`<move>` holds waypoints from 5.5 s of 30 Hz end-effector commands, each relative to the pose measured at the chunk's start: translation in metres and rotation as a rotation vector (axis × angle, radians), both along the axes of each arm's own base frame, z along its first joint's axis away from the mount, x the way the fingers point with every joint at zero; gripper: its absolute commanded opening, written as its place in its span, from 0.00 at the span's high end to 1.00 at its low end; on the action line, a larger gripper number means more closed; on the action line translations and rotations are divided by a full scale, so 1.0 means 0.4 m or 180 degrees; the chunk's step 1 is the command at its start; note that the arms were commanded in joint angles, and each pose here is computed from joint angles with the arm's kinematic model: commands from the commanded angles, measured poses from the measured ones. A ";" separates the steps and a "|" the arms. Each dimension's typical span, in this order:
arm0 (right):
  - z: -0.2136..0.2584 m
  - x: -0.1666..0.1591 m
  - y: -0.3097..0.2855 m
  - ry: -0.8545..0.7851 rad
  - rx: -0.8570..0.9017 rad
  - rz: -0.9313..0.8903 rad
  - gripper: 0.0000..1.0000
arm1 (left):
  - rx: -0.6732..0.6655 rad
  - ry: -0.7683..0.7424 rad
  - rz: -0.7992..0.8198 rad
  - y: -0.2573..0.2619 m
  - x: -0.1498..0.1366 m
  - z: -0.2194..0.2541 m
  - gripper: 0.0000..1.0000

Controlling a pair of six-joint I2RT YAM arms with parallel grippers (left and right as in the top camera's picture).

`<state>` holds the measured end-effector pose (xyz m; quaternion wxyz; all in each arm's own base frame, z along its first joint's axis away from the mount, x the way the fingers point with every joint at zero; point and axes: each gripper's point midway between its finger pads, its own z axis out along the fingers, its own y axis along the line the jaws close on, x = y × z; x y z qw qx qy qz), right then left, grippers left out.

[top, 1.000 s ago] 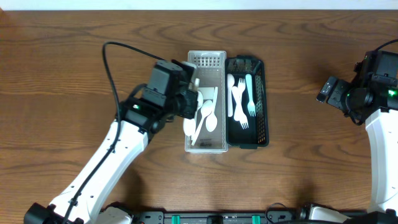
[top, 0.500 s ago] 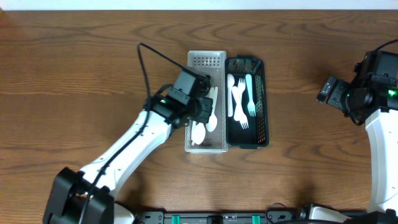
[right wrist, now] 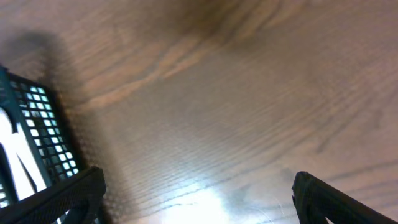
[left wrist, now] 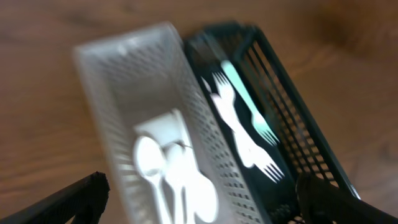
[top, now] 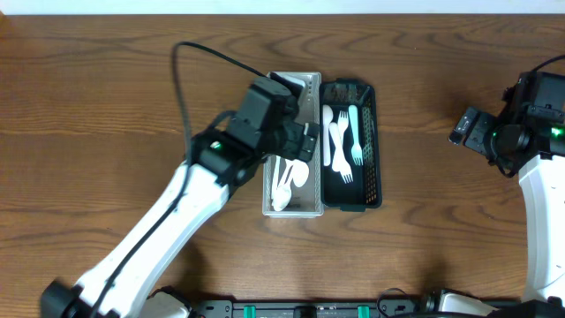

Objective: Pack container

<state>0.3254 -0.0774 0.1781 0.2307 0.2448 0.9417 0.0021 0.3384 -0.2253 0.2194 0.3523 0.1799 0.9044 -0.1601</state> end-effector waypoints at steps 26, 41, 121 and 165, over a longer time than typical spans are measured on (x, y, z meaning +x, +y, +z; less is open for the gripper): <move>-0.200 0.101 0.186 0.0446 0.0544 0.0829 0.28 | 0.1245 0.0928 0.1715 0.586 0.033 -0.169 0.02; -0.163 0.129 0.184 0.0212 0.0395 0.1055 0.01 | 0.1271 0.1004 0.1705 0.586 0.030 -0.185 0.02; -0.148 0.138 0.184 0.0121 0.0373 0.1061 0.01 | 0.0225 -0.1359 0.2099 0.612 -0.290 -0.019 0.02; -0.148 0.138 0.183 0.0121 0.0372 0.1061 0.01 | 0.0116 -0.1580 0.2154 0.616 -0.282 -0.241 0.02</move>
